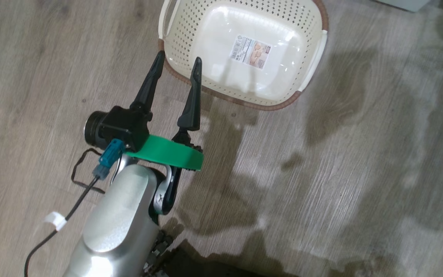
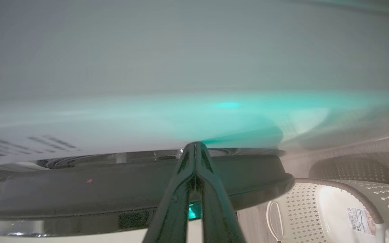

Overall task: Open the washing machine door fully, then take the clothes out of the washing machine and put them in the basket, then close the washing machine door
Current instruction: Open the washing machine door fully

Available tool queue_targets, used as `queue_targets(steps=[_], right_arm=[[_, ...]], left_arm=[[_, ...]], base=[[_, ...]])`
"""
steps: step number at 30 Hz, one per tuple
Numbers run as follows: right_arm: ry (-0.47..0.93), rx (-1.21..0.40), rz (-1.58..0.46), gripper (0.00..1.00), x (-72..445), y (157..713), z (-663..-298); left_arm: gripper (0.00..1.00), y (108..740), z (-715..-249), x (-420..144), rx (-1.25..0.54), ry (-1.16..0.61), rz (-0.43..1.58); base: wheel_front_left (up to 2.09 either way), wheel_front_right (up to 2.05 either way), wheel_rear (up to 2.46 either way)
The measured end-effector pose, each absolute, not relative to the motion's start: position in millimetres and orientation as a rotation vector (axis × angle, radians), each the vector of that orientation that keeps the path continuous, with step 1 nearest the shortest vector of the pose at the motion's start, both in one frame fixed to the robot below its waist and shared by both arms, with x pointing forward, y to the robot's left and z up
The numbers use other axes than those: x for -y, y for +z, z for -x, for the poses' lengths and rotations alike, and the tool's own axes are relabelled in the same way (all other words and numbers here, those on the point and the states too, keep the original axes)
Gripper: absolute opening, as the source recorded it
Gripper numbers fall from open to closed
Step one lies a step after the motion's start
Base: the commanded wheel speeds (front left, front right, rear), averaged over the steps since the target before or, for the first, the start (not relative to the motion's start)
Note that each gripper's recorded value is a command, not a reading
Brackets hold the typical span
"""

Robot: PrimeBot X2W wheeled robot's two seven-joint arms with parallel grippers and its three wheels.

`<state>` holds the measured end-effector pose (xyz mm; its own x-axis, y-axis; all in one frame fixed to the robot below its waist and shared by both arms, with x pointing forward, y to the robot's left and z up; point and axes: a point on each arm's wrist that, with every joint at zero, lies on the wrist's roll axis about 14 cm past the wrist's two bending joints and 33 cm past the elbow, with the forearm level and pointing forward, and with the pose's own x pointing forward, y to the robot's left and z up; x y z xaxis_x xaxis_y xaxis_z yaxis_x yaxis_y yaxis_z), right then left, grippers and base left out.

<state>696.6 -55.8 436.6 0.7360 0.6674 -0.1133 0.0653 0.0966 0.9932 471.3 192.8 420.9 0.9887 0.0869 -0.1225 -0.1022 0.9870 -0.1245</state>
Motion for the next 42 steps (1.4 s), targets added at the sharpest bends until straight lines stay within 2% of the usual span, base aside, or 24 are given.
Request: queue_targets(steps=[6,15,24,34,42], right_arm=[[0.507,-0.680,-1.447,0.00,41,426,-697],[0.572,-0.674,-1.449,0.00,25,440,-705],[0.623,-0.734,-1.404,0.00,16,442,-695],[0.680,-0.894,-1.334,0.00,-4,434,-641],[0.749,-0.985,-1.313,0.00,-27,447,-586]], left_arm=[[1.00,419,-471,-195,-0.122,0.108,0.126],[1.00,416,-474,-194,-0.127,0.107,0.130],[1.00,424,-476,-195,-0.106,0.105,0.129],[1.00,453,-472,-201,-0.041,0.120,0.127],[1.00,466,-443,-211,-0.028,0.146,0.118]], base=[[0.00,0.00,0.00],[0.00,0.00,0.00],[0.00,0.00,0.00],[0.00,0.00,0.00],[0.00,0.00,0.00]])
